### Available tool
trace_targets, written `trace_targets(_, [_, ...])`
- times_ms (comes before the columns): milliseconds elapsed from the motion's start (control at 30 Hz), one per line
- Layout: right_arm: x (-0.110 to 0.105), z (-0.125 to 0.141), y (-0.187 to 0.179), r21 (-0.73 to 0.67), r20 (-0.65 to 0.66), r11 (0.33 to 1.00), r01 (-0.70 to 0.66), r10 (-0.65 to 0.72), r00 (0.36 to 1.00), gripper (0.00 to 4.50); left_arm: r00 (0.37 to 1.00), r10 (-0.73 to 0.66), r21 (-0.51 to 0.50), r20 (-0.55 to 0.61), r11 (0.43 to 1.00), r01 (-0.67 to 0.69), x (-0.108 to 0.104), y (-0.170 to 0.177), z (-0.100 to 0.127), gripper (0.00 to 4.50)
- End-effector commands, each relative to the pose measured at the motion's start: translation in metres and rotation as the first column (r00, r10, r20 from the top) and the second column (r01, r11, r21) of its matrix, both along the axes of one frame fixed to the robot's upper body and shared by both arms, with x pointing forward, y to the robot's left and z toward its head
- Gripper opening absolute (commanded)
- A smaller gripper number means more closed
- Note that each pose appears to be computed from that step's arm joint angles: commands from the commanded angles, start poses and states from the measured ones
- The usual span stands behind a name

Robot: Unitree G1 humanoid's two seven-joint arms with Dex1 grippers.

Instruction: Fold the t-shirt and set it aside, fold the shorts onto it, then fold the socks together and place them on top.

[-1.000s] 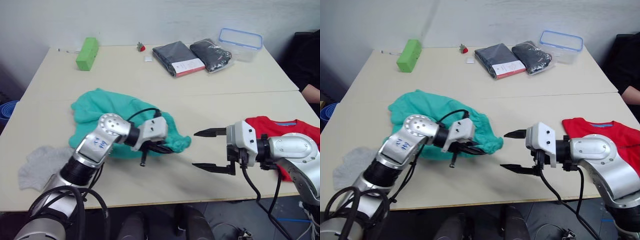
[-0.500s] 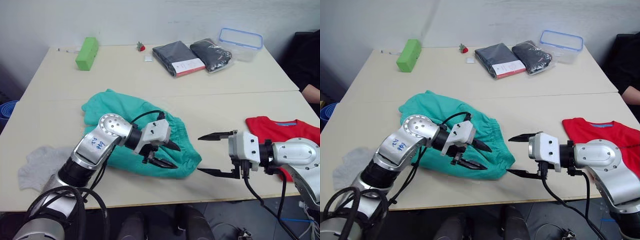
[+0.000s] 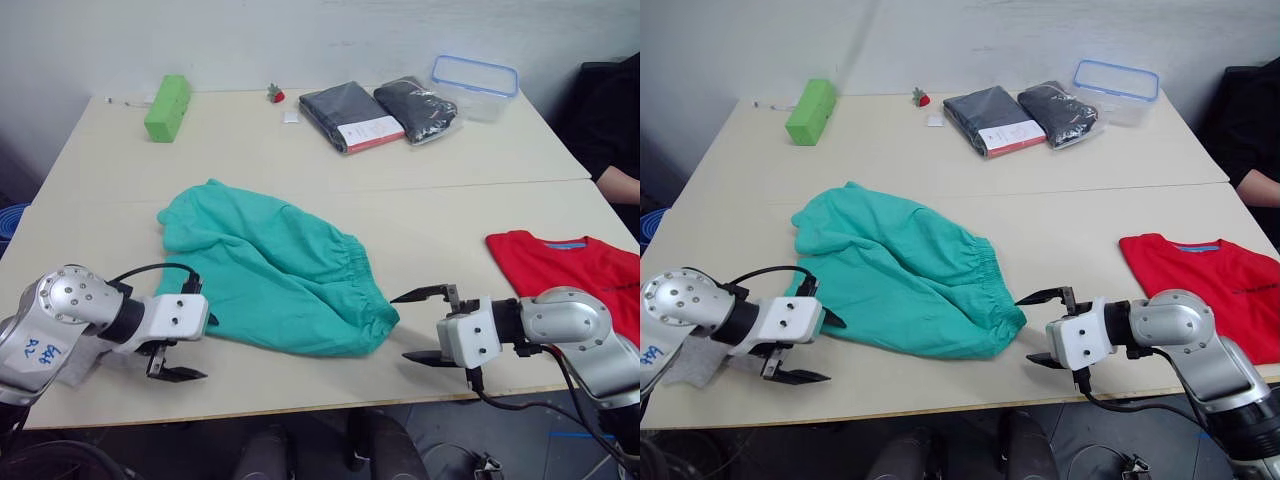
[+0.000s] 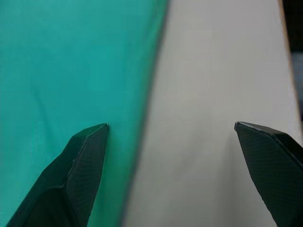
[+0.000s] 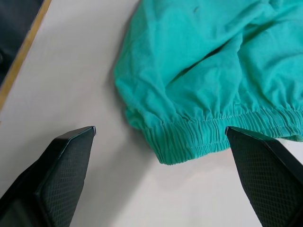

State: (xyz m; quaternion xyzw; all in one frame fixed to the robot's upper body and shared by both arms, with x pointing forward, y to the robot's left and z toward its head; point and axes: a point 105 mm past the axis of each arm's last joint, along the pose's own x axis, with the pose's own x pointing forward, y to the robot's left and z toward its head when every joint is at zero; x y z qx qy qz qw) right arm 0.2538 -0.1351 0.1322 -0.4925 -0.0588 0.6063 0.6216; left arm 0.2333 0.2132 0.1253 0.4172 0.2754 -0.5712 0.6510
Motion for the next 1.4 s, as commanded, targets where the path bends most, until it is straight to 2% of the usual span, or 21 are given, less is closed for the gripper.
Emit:
trace_targets(33, [0.007,-0.003,0.014,-0.004,0.083,0.998,-0.069,0.069,0.994,4.50,0.992,0.015,0.053,0.126,0.998,-0.022,0.009,0.005,-0.004,4.46])
trace_targets(67, [0.009,-0.005,0.016,-0.010,0.088,0.997,-0.079,0.079,0.993,4.20,0.987,0.026,0.065,0.156,0.997,-0.037,0.014,0.008,-0.007,4.50])
trace_targets(133, [0.015,-0.012,0.021,-0.011,0.094,0.996,-0.089,0.090,0.992,3.93,0.972,0.075,0.051,0.223,0.995,-0.089,0.030,0.012,-0.012,4.50])
trace_targets(233, [0.023,-0.016,0.025,-0.005,0.103,0.996,-0.093,0.093,0.990,2.97,0.968,0.096,0.036,0.234,0.994,-0.107,0.037,0.014,-0.014,3.93])
trace_targets(400, [0.033,-0.006,0.020,0.052,0.087,0.997,-0.048,0.043,0.995,1.20,0.970,0.110,0.014,0.216,0.993,-0.116,0.045,0.019,-0.013,2.44])
trace_targets(500, [0.032,0.004,0.013,0.111,0.012,0.994,0.001,-0.002,1.000,0.14,0.974,0.105,-0.017,0.200,0.994,-0.104,0.051,0.014,-0.009,1.53])
trace_targets(533, [0.031,0.006,0.012,0.125,-0.009,0.992,0.011,-0.010,1.000,0.00,0.975,0.102,-0.024,0.198,0.995,-0.099,0.053,0.013,-0.008,1.21])
trace_targets(633, [0.029,0.024,-0.003,0.184,-0.137,0.978,0.096,-0.072,0.988,0.00,0.979,0.075,-0.062,0.188,0.996,-0.064,0.062,0.003,0.000,0.12])
trace_targets(667, [0.028,0.031,-0.009,0.201,-0.178,0.972,0.123,-0.087,0.980,0.00,0.982,0.064,-0.087,0.177,0.995,-0.050,0.064,-0.003,0.004,0.05])
trace_targets(767, [0.023,0.045,-0.023,0.216,-0.269,0.958,0.186,-0.125,0.955,0.00,0.986,0.033,-0.149,0.166,0.989,-0.008,0.071,-0.020,0.018,0.05])
trace_targets(833, [0.018,0.053,-0.030,0.223,-0.339,0.949,0.223,-0.139,0.930,0.00,0.987,0.030,-0.225,0.156,0.974,0.006,0.077,-0.034,0.033,0.05])
trace_targets(933, [0.009,0.062,-0.038,0.232,-0.430,0.937,0.262,-0.143,0.891,0.00,0.994,0.007,-0.352,0.106,0.935,0.031,0.079,-0.053,0.059,0.05])
trace_targets(1000, [0.002,0.068,-0.042,0.240,-0.485,0.929,0.283,-0.137,0.863,0.00,0.999,-0.040,-0.432,0.033,0.900,0.051,0.074,-0.064,0.079,0.05])
trace_targets(1133, [0.007,0.077,-0.045,0.277,-0.493,0.898,0.341,-0.172,0.853,0.00,0.987,-0.121,-0.467,-0.104,0.882,0.059,0.063,-0.070,0.096,0.05])
trace_targets(1233, [0.015,0.074,-0.045,0.279,-0.485,0.882,0.381,-0.213,0.848,0.00,0.989,-0.050,-0.521,-0.140,0.853,-0.031,0.083,-0.074,0.100,0.05])
trace_targets(1300, [0.017,0.068,-0.044,0.271,-0.490,0.879,0.391,-0.223,0.842,0.00,0.990,0.074,-0.451,-0.116,0.884,-0.119,0.109,-0.067,0.081,0.05])
trace_targets(1400, [0.017,0.061,-0.042,0.264,-0.492,0.879,0.396,-0.231,0.839,0.00,0.989,0.149,-0.225,0.020,0.964,-0.141,0.131,-0.045,0.043,0.05])
